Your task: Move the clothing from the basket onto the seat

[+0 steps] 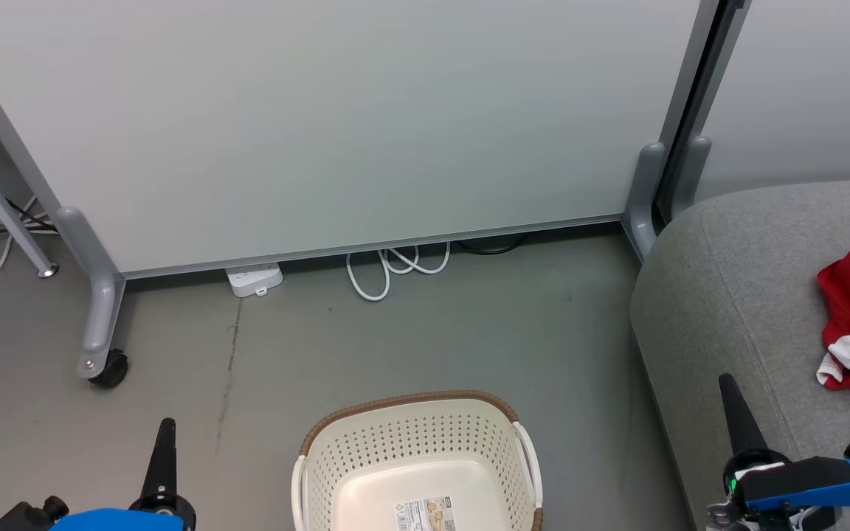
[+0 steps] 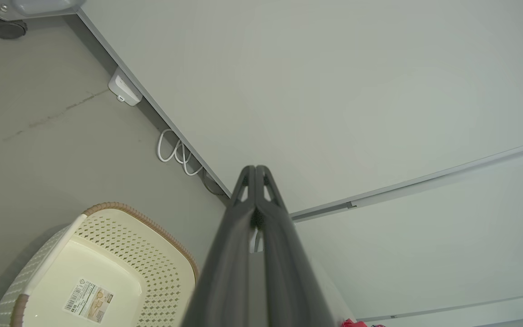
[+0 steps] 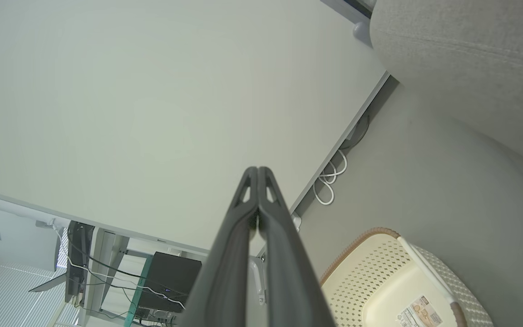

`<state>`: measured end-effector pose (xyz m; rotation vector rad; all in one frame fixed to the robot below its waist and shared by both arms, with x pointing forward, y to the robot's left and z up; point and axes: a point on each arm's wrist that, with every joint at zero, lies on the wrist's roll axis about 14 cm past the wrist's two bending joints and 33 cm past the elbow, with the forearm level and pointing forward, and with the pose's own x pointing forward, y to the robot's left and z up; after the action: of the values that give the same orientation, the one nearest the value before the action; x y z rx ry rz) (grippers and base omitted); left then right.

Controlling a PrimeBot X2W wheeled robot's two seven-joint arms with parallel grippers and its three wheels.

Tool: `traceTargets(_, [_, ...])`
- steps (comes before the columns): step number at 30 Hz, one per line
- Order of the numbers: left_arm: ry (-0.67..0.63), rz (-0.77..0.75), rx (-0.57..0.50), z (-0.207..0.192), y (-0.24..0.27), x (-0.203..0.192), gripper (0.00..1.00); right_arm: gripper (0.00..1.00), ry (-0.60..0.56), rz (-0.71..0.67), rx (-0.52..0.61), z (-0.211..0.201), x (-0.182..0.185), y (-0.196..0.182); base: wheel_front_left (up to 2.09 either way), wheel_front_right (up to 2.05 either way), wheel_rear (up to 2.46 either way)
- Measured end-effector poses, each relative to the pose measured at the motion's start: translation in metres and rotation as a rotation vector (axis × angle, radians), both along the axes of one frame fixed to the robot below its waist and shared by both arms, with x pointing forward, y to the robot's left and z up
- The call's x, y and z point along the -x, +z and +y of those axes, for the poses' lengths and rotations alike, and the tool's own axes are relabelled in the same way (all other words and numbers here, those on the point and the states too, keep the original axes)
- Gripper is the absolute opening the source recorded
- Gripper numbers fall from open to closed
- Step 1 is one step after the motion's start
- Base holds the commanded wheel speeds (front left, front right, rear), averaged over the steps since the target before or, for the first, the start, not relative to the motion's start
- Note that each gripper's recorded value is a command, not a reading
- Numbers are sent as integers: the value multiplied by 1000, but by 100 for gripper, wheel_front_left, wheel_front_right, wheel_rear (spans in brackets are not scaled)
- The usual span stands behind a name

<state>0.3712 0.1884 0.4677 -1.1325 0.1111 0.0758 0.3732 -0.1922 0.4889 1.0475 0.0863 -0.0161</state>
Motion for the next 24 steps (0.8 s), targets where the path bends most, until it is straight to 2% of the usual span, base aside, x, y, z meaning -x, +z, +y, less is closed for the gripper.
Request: traceTargets(24, [20,-43,201,5,15,-8,0,0,-25,-21,-240,-3,-6,6,0,0,0])
